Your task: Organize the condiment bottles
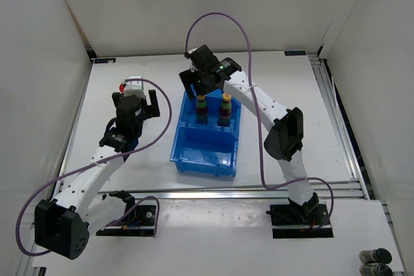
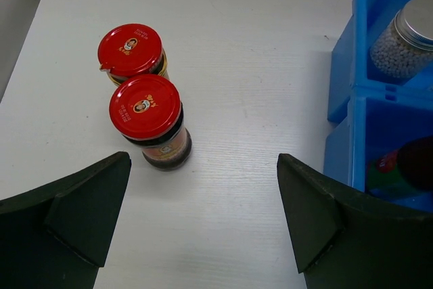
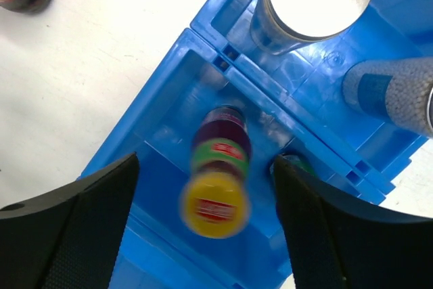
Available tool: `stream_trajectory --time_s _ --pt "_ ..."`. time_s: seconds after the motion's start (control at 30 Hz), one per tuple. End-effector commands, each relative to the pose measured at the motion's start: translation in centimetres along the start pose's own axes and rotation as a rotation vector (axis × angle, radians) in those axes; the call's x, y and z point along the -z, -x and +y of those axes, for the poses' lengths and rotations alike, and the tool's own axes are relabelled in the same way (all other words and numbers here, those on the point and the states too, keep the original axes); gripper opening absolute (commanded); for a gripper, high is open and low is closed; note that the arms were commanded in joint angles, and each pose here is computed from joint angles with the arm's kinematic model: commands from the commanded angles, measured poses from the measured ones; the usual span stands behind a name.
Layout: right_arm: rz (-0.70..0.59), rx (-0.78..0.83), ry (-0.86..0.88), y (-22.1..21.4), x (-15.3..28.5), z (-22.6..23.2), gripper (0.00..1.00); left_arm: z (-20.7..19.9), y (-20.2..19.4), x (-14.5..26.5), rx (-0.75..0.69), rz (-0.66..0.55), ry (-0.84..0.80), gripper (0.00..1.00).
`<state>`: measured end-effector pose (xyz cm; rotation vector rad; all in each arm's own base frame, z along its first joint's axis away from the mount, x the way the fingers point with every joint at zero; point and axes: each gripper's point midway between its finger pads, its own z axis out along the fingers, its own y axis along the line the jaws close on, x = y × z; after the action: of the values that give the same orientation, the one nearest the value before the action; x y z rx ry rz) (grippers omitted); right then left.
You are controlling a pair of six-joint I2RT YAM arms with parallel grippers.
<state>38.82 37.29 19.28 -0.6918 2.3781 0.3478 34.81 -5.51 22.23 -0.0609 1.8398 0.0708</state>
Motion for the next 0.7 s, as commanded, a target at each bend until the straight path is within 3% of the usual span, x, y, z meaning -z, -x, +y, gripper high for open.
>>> stream_trajectory --time_s 0.0,0.2,0.3,0.33,0.37,0.4,0.47,0.5,0.67 --pt "-0.136 -0.002 0.001 3.6 3.8 0.1 0.84 0.6 0.4 0.2 0.002 -0.020 0.032 1.00" --pt "-0.290 0.003 -0.005 7.2 10.7 -0.3 0.93 1.2 0.8 0.3 -0.035 0.016 0.067 1.00" --pt "-0.394 0.003 0.002 8.6 16.1 -0.6 0.96 2.2 1.8 -0.5 0.086 0.096 0.095 1.00" --pt "-0.417 0.000 0.006 8.6 17.9 -0.7 0.96 3.0 2.4 -1.3 0.181 0.150 0.104 1.00" --pt "-0.404 0.002 0.004 8.2 17.4 -0.7 0.96 3.3 1.3 -2.1 0.186 0.189 0.104 1.00" --pt "-0.432 0.001 0.018 8.2 19.4 -0.7 0.96 3.4 3.7 -2.7 0.264 0.176 0.103 1.00" --pt "-0.450 0.002 0.034 7.8 20.8 -0.6 0.97 3.8 1.2 -4.3 0.291 0.323 0.153 1.00" --pt "-0.450 -0.010 0.037 6.9 21.9 -0.8 0.97 3.6 2.8 -4.7 0.330 0.312 0.157 1.00" --pt "-0.482 -0.068 0.192 3.7 25.6 1.0 0.98 5.5 2.2 -5.1 0.402 0.309 0.301 1.00"
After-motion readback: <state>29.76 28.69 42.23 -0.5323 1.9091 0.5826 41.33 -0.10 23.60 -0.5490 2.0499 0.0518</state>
